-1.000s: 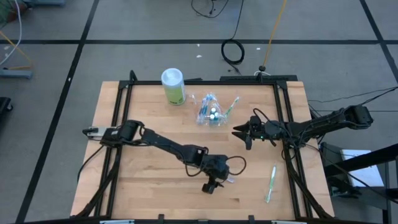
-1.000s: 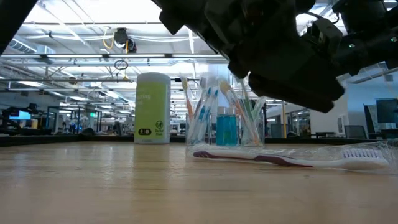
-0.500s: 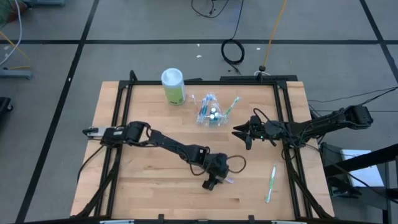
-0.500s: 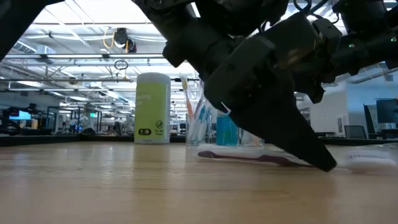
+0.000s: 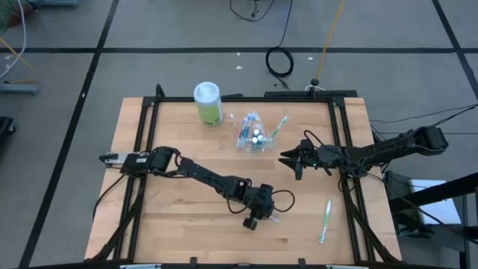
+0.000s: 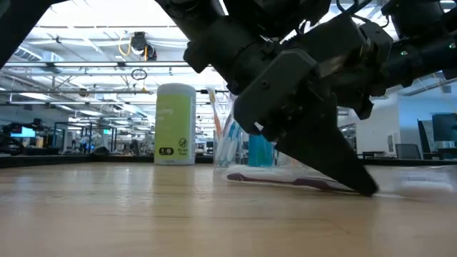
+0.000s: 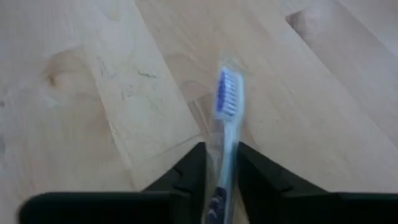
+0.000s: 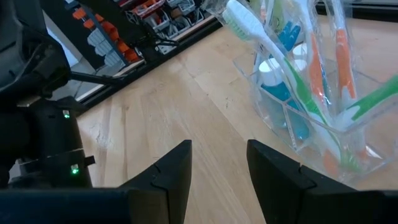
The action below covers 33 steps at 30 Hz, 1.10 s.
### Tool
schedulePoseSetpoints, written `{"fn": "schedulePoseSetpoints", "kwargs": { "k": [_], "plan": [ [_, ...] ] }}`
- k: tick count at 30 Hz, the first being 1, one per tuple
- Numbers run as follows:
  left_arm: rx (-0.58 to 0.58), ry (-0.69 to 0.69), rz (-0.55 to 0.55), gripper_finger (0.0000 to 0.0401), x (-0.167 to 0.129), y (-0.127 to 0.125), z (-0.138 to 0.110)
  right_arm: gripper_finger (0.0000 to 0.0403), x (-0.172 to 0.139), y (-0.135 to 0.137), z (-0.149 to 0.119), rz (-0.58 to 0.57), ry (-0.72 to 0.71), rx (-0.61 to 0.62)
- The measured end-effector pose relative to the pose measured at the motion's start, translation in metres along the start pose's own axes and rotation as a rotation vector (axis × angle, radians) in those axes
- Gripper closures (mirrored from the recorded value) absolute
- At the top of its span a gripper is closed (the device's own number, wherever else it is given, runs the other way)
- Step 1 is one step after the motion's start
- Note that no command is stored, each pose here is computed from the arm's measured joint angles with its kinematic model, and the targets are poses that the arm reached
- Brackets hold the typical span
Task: Pick & Place toothbrushing station
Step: Put the purple toothbrush into the transparent organizer
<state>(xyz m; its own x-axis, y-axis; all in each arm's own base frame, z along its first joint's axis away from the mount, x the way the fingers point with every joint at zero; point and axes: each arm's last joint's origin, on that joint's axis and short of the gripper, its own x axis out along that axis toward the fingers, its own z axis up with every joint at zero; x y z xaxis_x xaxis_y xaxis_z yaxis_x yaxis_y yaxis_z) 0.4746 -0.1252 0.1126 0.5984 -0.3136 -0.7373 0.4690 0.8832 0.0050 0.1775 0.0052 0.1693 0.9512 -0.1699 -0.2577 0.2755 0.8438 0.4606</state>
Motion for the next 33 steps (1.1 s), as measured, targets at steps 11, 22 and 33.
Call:
{"fn": "schedulePoseSetpoints", "kwargs": {
  "k": [11, 22, 33],
  "plan": [
    [0.008, -0.027, 0.025, 0.0392, -0.072, 0.015, 0.032, 0.0257, 0.0, 0.0, -0.001, -0.002, 0.005, -0.001],
    [-0.061, -0.305, 0.282, 0.0397, -0.244, 0.064, 0.072, 0.0257, 0.0, -0.001, -0.002, -0.012, 0.021, -0.003],
    [-0.075, -0.547, 0.468, 0.0399, -0.276, 0.071, 0.008, 0.0257, 0.0, -0.002, -0.003, -0.018, 0.03, -0.006]
  ]
}}
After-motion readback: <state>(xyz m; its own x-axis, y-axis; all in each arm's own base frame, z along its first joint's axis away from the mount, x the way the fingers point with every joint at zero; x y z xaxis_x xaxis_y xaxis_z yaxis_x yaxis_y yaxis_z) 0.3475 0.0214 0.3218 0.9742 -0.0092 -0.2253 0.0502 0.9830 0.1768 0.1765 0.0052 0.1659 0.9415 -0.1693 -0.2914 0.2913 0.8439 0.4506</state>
